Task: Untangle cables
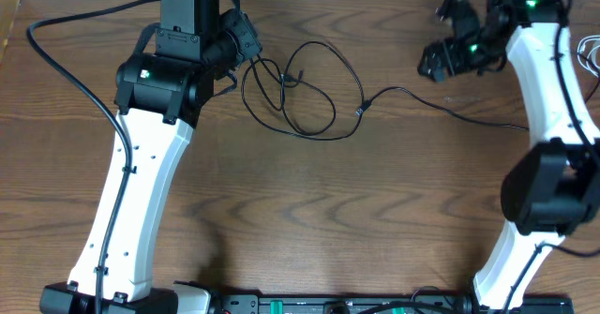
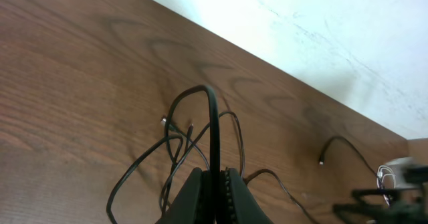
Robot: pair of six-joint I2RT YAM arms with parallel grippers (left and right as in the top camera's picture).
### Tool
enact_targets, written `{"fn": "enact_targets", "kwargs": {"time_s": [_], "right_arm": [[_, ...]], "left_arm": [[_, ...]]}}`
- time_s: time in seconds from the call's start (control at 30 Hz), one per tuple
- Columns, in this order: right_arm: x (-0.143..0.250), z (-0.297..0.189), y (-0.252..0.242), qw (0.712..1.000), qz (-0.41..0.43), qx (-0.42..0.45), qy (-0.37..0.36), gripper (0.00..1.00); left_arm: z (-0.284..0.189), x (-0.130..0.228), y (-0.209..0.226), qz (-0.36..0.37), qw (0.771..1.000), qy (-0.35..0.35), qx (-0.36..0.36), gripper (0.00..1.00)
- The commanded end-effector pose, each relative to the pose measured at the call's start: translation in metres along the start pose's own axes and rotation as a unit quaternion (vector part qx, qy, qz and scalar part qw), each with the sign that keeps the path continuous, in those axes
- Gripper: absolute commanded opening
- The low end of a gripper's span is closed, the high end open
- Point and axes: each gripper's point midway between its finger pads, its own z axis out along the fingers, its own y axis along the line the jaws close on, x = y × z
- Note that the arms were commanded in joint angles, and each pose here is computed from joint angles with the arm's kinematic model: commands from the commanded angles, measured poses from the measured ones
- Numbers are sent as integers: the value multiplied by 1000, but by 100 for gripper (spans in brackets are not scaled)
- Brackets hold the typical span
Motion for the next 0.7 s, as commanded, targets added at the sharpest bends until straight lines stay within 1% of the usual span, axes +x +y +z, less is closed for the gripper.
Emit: {"fn": "enact_targets", "kwargs": {"time_s": [0.0,0.07,0.13,0.17,0.27,0.37,0.5,0.67], "right_arm": [[30,36,-14,996,-10,13,85,96],[40,51,-18,993,-38,4,111,95],[42,62,-21,991,-68,-3,118,90],[41,69,-23,989,-85,-5,117,85],[35,84,-33,988,-113,0,106,83],[32,91,-40,987,-122,3,100,80],[40,104,-39,987,-117,-10,112,74],[53,117,-46,984,-113,-5,137,62]], "left_arm": [[-5,-5,-5,5,1000,-6,9,7],[-4,-5,-5,5,1000,-5,9,8],[-2,-5,-5,5,1000,-5,9,7],[-1,-5,-5,5,1000,-4,8,8],[0,-4,-4,5,1000,-3,7,8],[0,-5,-4,5,1000,-4,6,7],[1,-5,-4,9,1000,-3,5,8],[1,-4,-4,9,1000,-3,5,7]]}}
